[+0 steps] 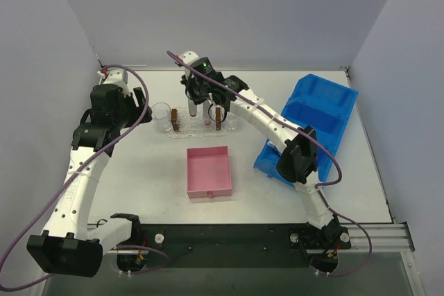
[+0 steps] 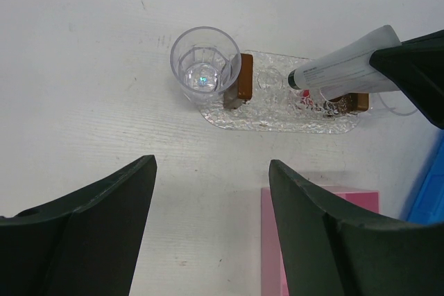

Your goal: Prepare toiletry sets of a toothbrush and toothpaste on the tray

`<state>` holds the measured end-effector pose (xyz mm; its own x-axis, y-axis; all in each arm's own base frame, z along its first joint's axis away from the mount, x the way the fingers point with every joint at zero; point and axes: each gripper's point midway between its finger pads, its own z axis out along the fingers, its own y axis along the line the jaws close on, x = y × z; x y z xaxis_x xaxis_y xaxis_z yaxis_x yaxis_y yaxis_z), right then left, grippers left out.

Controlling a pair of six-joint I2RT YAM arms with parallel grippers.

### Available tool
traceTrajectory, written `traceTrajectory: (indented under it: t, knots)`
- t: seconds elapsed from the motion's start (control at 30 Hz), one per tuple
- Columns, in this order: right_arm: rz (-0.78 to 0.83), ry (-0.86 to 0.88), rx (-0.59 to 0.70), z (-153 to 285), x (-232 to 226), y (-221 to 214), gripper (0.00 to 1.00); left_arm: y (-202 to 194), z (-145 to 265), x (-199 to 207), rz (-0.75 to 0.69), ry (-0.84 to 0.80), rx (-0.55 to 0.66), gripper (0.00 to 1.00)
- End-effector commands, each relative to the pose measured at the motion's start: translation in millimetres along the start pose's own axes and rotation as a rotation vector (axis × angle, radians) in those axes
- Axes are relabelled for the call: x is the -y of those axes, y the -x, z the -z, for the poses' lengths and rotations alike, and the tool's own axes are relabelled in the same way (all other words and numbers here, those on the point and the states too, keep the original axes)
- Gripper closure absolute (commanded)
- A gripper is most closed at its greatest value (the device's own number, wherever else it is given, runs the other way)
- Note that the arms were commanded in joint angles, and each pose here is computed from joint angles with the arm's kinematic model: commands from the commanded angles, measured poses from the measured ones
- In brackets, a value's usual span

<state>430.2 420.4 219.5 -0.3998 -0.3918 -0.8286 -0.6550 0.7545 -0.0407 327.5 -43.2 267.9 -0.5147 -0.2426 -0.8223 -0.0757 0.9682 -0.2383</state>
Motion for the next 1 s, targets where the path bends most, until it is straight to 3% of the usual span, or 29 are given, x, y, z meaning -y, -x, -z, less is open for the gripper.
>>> traceTrajectory:
  t: [0.0, 0.97]
  knots:
    - [-0.011, -0.01, 0.182, 47, 1, 65, 1.0, 14, 4, 8, 0.007, -0.034, 0.057, 0.23]
    - [-0.002, -0.05, 0.133, 48, 7, 45, 1.0, 12, 4, 9, 0.012, -0.039, 0.052, 0.23]
